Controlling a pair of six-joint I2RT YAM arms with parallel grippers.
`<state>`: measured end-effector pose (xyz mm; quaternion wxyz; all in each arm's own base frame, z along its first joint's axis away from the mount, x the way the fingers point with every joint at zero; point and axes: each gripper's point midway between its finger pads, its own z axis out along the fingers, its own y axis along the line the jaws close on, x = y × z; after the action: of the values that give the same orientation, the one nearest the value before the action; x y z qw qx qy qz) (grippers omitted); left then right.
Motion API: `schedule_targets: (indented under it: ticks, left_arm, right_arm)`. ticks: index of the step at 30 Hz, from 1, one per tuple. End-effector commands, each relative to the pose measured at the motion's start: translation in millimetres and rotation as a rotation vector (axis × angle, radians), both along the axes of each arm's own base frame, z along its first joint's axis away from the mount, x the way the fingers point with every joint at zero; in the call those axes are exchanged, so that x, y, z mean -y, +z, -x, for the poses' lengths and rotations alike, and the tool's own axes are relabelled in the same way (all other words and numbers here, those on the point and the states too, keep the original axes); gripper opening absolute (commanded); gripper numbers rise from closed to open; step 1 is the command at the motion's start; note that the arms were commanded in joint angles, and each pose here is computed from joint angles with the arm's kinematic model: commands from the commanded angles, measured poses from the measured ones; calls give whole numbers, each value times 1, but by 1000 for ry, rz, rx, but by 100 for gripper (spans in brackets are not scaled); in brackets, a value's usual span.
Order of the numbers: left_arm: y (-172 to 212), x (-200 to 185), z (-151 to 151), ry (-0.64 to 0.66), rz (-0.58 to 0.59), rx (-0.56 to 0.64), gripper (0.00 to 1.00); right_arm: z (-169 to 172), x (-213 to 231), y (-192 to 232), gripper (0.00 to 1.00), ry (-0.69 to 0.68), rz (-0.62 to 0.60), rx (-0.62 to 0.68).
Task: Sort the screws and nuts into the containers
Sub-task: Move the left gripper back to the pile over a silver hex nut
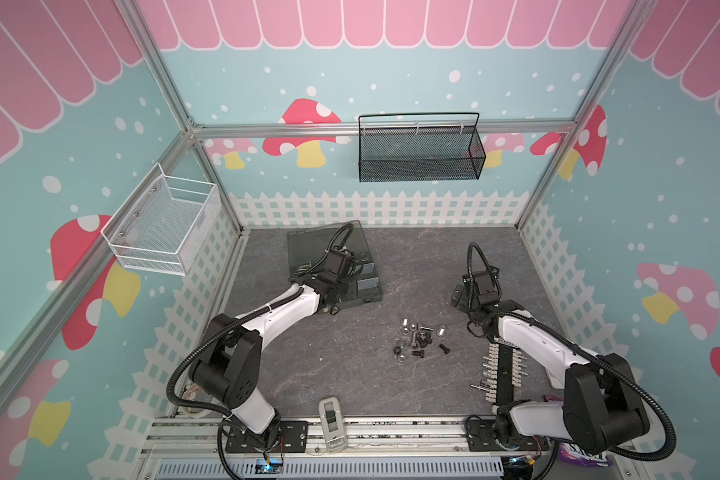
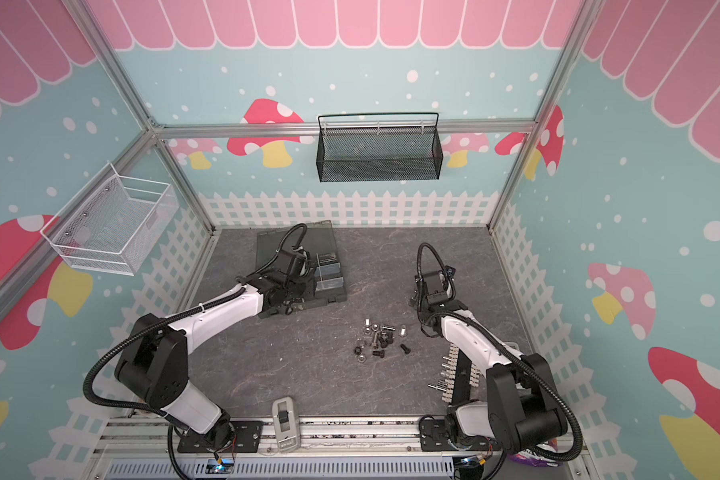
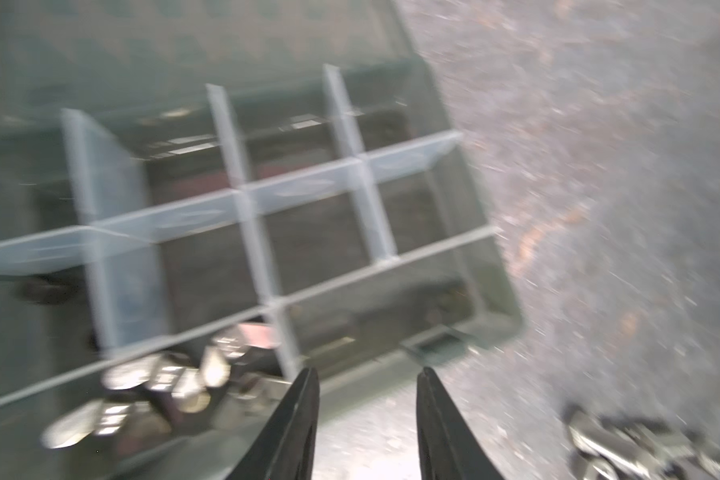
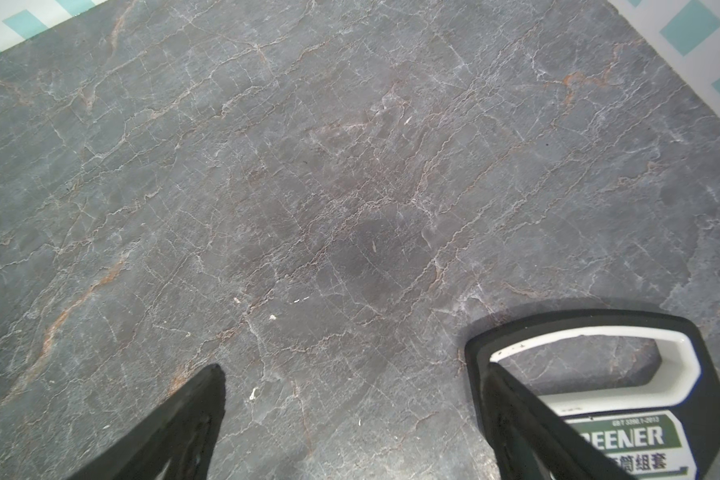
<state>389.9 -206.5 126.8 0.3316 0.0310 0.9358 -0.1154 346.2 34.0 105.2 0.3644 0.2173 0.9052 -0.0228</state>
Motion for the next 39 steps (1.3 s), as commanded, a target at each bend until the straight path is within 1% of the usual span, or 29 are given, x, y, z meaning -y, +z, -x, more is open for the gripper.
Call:
schedule_targets:
  ticks: [1,7,16,24,31,39]
  left_arm:
    - [18,32,12,-98,54,52,42]
    - [18,77,41,-228,61,54,45]
    - [-15,111,80,-343,19,-5,47]
    - [-51,123,112,-425,-61,-62,47]
    - [-72,127,123,-446,-97,-103,47]
    - [-89,116,138,-454,-109,-162,47]
  right_arm:
    - [-1,-3,0,97,-7,-11,-9]
    - [1,-3,-2,97,-6,-10,-15]
    - [3,-2,-2,97,-7,-10,-14]
    - [7,0,-2,97,-12,-9,-11]
    - [8,0,-2,97,-10,-14,-12]
    - [13,4,0,97,-22,-5,-3]
